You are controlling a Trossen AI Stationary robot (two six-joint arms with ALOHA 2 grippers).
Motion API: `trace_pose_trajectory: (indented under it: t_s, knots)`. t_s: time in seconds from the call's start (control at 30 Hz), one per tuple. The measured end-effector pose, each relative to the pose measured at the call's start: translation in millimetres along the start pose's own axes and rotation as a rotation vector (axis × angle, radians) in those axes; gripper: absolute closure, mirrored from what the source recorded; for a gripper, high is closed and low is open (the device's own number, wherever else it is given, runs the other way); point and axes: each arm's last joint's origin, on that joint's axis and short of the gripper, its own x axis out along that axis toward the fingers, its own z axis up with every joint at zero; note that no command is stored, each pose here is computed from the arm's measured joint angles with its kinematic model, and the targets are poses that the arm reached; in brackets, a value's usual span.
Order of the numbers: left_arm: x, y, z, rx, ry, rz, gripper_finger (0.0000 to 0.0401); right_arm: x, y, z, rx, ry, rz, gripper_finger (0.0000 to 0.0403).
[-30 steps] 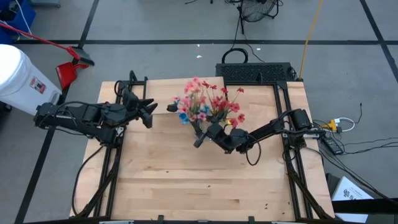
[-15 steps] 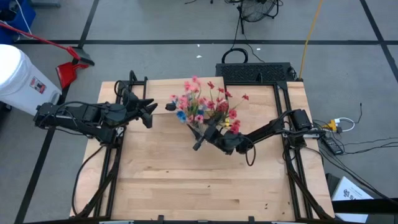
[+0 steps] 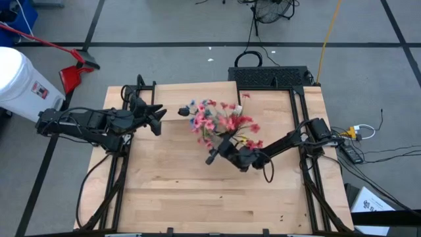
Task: Pick and place flowers into a vace then onto a shelf
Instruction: Put the pink flowers into the left transparent vase, then put the right transparent vase on the shelf
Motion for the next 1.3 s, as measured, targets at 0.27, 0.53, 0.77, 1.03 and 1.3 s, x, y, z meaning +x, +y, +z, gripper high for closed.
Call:
trace_pose_trajectory:
  t_s: [0.27,0.53,0.77,1.03,1.3]
  knots:
    - [2,-2,-1,0.003,0.01,-0.002,0.0254,-3,-3,11,0.026,-0.066,-0.058,0.0229]
    - [3,-2,-2,0.008,0.014,-0.003,0.0254,-5,-3,16,-0.008,-0.097,-0.068,0.0233]
    - [2,-2,-2,0.008,0.013,-0.003,0.0254,-2,3,7,-0.101,0.006,-0.056,0.023]
    - [2,-2,-2,0.013,0.012,-0.003,0.0254,-2,7,-8,-0.389,0.075,0.031,0.0235]
    - [2,-2,-2,0.016,0.013,-0.003,0.0254,1,2,-1,-0.237,0.033,-0.016,0.0238]
